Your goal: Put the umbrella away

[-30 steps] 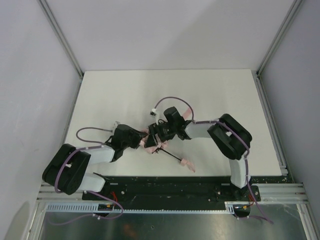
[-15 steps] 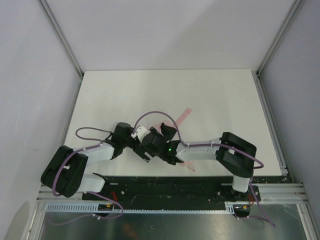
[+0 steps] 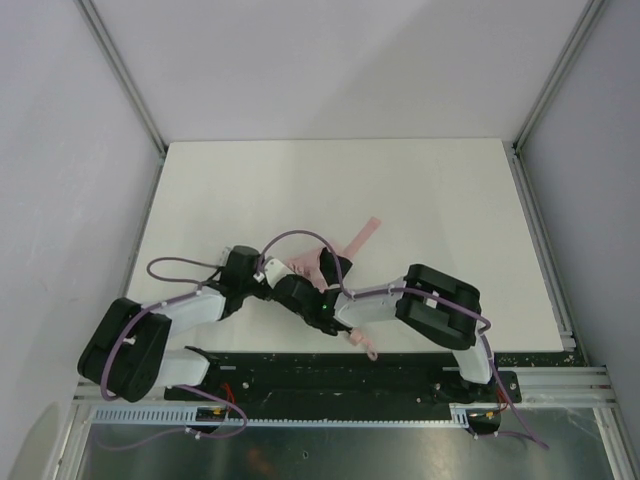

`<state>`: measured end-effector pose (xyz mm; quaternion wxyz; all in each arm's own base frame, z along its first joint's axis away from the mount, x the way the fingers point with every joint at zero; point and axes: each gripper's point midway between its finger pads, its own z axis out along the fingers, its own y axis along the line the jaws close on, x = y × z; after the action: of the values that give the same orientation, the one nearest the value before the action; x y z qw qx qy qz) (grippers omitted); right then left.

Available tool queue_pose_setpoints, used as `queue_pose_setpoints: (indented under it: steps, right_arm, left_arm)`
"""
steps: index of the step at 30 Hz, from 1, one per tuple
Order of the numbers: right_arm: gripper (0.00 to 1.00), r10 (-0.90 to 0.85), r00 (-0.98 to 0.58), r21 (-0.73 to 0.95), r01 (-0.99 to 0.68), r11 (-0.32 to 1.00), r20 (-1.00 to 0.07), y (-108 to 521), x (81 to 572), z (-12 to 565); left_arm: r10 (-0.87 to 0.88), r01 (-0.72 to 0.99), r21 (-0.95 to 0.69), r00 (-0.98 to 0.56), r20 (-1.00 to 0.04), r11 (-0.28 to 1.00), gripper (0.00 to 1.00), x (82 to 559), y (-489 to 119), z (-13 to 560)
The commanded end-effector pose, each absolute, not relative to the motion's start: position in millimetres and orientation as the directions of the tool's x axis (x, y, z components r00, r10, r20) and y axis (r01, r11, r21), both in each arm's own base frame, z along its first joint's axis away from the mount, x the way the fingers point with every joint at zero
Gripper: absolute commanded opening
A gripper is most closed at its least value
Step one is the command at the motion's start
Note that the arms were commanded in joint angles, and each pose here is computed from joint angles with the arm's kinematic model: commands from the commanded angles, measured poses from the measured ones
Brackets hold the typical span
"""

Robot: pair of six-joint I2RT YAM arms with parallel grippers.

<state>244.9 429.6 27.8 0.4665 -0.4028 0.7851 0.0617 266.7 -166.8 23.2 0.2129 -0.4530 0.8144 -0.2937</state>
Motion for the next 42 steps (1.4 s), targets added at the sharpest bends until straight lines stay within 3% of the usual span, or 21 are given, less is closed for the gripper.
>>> queue_pose_setpoints:
  steps: [1,2,6,9,12,17,22,29,36,42]
  right_arm:
    - [0.05,-0.604,-0.397,-0.178,-0.717,0.674,-0.691,401,227,-44]
    - [0.03,-0.598,-0.411,-0.139,-0.734,0.664,-0.688,400,221,-49]
    - [0.00,-0.594,-0.426,0.028,-0.827,0.561,-0.682,404,199,-59]
    - [0.00,-0.571,-0.487,0.212,-0.851,0.481,-0.661,406,191,-60]
    - [0.00,-0.512,-0.584,0.420,-0.810,0.409,-0.630,408,189,-49]
    - [0.00,-0.452,-0.726,0.682,-0.670,0.293,-0.518,406,181,-34]
    - [0.00,-0.420,-0.800,0.802,-0.550,0.232,-0.428,409,174,-32]
    - [0.00,-0.285,-0.908,0.921,-0.360,0.151,-0.308,417,194,-12]
    - [0.00,-0.264,-0.938,0.957,-0.264,0.121,-0.226,419,197,-8]
    - [0.02,-0.309,-0.929,0.953,-0.261,0.152,-0.205,416,194,-12]
  left_arm:
    - [-0.860,-0.737,-0.493,-0.507,-0.046,0.461,0.09,212,-145,-16]
    - [-0.862,-0.733,-0.504,-0.504,-0.050,0.457,0.18,213,-145,-13]
    - [-0.870,-0.695,-0.563,-0.485,-0.094,0.448,0.71,225,-142,3]
    - [-0.872,-0.655,-0.612,-0.474,-0.123,0.442,0.93,233,-140,19]
    - [-0.876,-0.626,-0.648,-0.462,-0.139,0.433,0.99,236,-139,30]
    - [-0.879,-0.623,-0.655,-0.456,-0.140,0.428,1.00,234,-136,29]
    - [-0.862,-0.607,-0.647,-0.480,-0.162,0.461,0.99,240,-139,26]
    - [-0.856,-0.671,-0.570,-0.504,-0.118,0.474,0.96,222,-141,-9]
    - [-0.862,-0.670,-0.574,-0.488,-0.136,0.470,0.73,218,-139,-31]
    - [-0.853,-0.672,-0.550,-0.496,-0.163,0.495,0.32,211,-132,-49]
